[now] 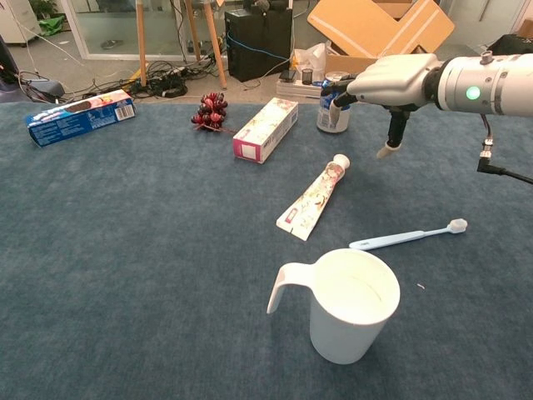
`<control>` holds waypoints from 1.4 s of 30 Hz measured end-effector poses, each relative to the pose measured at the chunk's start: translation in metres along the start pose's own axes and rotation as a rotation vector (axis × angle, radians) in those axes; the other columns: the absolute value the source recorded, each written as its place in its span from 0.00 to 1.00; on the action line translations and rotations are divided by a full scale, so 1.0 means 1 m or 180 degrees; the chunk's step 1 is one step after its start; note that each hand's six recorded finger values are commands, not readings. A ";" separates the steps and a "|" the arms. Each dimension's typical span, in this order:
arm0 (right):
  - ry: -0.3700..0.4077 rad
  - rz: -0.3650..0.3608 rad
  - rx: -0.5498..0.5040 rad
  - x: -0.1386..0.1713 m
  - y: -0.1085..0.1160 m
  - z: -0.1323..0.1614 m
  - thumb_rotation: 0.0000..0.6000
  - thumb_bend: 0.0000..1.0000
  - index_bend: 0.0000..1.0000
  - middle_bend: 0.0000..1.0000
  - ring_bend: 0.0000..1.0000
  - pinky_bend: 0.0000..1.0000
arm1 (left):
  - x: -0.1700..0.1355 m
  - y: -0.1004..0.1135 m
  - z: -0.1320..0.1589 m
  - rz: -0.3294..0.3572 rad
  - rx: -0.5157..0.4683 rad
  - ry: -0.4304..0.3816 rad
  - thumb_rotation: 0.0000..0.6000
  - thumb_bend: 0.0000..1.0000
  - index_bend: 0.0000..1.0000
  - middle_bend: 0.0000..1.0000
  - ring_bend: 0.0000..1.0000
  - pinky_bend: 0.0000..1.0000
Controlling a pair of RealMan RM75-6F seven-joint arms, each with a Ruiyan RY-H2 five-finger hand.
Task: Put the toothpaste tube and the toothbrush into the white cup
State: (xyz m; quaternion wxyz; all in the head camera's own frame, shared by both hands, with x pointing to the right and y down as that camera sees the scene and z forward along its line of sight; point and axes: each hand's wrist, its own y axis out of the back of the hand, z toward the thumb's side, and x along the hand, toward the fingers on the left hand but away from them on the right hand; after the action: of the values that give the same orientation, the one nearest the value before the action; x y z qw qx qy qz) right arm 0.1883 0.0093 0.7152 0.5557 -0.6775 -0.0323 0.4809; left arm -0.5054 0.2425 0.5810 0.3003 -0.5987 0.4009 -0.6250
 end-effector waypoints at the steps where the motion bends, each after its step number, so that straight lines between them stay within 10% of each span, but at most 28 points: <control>1: 0.0013 0.0008 -0.0001 -0.001 -0.001 0.001 1.00 0.03 0.30 0.02 0.00 0.25 | 0.000 0.000 0.000 -0.0002 -0.0003 0.0005 1.00 0.00 0.65 0.45 0.36 0.40; 42: 0.0244 0.0337 0.0065 -0.057 -0.023 0.044 1.00 0.10 0.43 0.02 0.00 0.25 | 0.008 0.002 -0.021 -0.0056 -0.0088 0.0239 1.00 0.00 0.65 0.45 0.36 0.40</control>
State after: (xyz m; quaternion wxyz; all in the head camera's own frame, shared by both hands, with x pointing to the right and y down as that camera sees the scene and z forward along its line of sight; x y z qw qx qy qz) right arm 0.1392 0.0171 0.7718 0.5372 -0.6904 0.0298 0.4836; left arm -0.5268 0.2379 0.5845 0.2713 -0.5825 0.4152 -0.6440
